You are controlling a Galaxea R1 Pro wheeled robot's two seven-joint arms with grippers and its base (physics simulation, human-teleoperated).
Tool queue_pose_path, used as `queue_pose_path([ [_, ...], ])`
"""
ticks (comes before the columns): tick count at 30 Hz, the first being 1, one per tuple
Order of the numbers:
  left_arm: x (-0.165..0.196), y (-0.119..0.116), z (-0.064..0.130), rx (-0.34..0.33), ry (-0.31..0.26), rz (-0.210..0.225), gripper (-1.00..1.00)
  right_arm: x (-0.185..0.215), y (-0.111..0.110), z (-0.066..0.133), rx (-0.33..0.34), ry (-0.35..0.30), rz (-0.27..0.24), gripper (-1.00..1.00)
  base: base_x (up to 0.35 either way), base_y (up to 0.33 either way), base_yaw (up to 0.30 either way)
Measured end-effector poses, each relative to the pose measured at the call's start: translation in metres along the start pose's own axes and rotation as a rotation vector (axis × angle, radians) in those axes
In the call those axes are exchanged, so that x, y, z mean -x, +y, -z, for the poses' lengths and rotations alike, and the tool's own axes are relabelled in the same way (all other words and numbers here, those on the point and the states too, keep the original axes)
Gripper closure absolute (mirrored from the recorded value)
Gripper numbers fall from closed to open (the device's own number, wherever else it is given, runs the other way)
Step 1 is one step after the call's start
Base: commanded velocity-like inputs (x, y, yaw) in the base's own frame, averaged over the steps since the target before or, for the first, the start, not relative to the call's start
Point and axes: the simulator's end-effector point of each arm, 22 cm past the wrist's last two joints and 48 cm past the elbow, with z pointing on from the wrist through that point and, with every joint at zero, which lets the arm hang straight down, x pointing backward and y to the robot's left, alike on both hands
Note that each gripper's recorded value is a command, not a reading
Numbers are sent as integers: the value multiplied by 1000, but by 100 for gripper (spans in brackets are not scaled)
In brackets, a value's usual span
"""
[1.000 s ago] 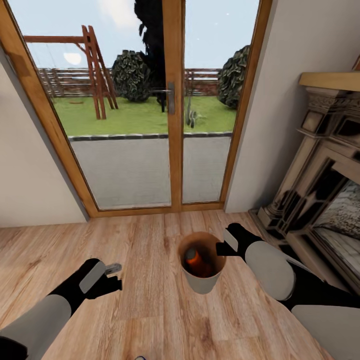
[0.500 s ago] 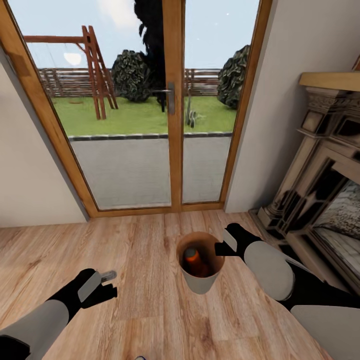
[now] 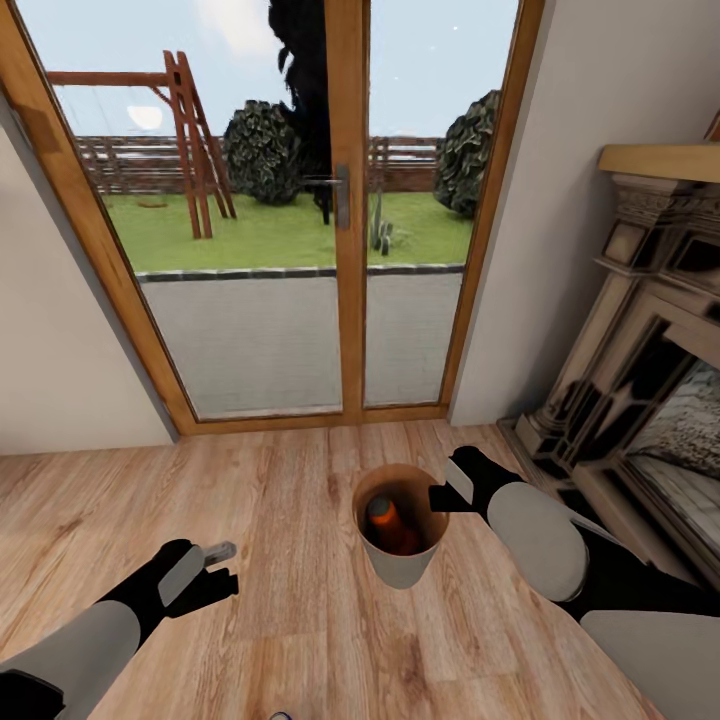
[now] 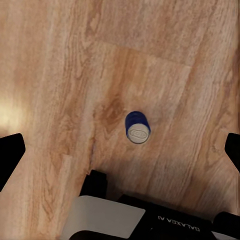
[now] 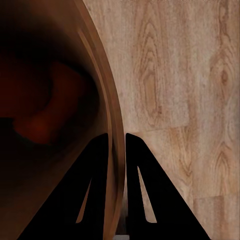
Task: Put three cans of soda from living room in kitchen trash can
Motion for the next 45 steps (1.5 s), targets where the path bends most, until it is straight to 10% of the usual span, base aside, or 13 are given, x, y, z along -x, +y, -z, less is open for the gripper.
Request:
queue_pose_path([
  [45, -7, -22, -37, -17, -25, -55, -100, -9, 5, -35, 12, -2, -4, 100, 0, 0, -3],
])
